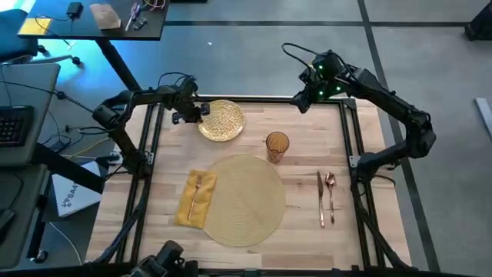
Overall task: Set table place
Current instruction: Put the yellow plate on the brown place mat to the left of the yellow table napkin
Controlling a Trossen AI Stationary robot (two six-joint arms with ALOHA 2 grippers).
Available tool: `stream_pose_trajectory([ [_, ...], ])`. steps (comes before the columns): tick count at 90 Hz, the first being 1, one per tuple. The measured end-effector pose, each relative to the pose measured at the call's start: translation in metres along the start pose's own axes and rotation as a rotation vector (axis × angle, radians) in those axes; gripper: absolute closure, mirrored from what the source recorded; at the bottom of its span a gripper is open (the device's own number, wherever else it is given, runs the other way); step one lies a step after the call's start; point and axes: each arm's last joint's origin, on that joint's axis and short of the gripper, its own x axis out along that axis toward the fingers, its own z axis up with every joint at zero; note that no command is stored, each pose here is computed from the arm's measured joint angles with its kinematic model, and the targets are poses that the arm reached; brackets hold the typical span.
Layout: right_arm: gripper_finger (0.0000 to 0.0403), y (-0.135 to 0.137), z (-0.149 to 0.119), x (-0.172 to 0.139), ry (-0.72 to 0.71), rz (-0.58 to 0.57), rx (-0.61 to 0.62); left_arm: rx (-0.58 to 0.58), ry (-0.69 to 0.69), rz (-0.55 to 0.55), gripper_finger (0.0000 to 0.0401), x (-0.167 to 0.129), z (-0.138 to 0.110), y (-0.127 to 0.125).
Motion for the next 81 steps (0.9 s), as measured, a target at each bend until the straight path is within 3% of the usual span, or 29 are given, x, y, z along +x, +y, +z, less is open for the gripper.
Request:
stream_pose_trajectory([
  [28, 0.0249, -0.036, 0.005, 0.02, 0.062, 0.111, 0.038, 0.073, -0.051, -0.133, 0.0401, 0.002, -0.006, -0.025],
  [51, 0.0249, -0.11, 0.002, 0.099, 0.192, 0.153, 0.182, 0.11, -0.084, -0.221, 0.04, 0.005, -0.014, -0.046],
  [68, 0.0249, -0.163, -0.026, 0.164, 0.318, 0.259, 0.378, 0.14, -0.085, -0.254, 0.0399, 0.007, -0.026, -0.06],
  [81, 0.0248, -0.183, -0.048, 0.2, 0.394, 0.273, 0.446, 0.143, -0.091, -0.281, 0.04, 0.01, -0.033, -0.069],
])
